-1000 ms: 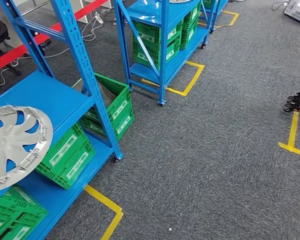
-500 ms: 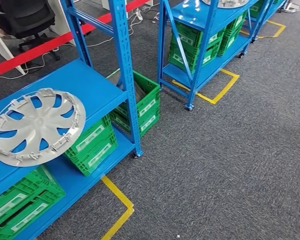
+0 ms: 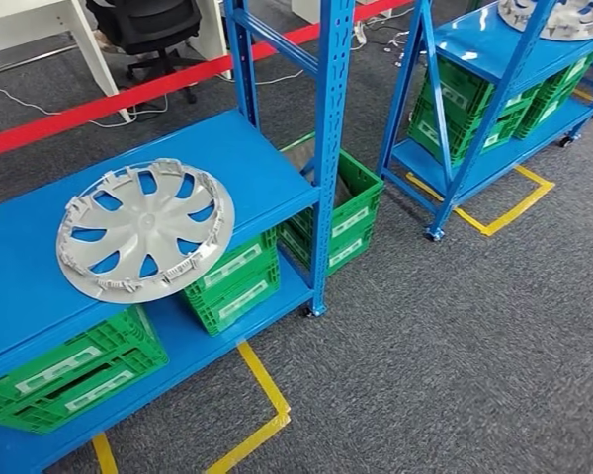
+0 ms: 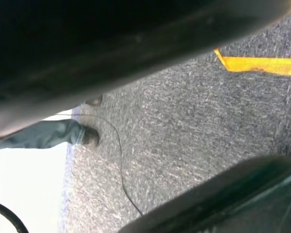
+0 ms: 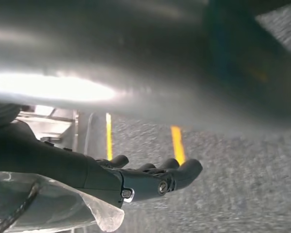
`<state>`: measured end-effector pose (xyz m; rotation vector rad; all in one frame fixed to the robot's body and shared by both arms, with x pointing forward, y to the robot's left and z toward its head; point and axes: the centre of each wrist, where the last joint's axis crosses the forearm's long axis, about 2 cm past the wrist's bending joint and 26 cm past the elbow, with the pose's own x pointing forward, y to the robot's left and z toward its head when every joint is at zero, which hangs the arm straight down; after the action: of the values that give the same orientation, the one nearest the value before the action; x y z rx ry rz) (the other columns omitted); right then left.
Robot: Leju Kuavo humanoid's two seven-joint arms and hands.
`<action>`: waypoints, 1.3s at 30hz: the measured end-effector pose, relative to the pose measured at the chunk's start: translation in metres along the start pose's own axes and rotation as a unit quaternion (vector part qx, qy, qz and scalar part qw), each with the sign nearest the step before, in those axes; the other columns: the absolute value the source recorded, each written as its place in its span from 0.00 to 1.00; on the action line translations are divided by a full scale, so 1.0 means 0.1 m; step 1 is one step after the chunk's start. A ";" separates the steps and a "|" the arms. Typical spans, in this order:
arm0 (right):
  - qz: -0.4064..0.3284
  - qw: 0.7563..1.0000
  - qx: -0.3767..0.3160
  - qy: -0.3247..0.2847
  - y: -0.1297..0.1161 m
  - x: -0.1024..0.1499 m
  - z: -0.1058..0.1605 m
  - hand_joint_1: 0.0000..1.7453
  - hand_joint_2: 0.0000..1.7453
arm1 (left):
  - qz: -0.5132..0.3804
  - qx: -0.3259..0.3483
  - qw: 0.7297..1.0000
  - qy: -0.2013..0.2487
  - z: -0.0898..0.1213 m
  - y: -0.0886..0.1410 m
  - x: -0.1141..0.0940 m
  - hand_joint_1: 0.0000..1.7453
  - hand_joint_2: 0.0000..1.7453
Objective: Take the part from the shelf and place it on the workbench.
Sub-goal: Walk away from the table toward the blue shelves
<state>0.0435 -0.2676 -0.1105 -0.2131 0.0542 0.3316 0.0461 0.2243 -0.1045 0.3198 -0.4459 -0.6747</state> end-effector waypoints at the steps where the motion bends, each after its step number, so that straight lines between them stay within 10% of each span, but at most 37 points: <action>1: 0.000 1.000 0.000 0.000 0.00 0.00 0.00 0.00 0.00 | -0.001 0.000 1.000 0.001 0.00 0.00 -0.01 0.00 0.00; 39: 0.014 1.000 -0.003 0.002 0.01 -0.04 -0.01 0.00 0.00 | 0.004 -0.001 1.000 0.008 0.01 -0.01 -0.01 0.00 0.00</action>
<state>0.0397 -0.2679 -0.1110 -0.2182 0.0604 0.3585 0.0444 0.2240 -0.1046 0.3218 -0.4321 -0.6649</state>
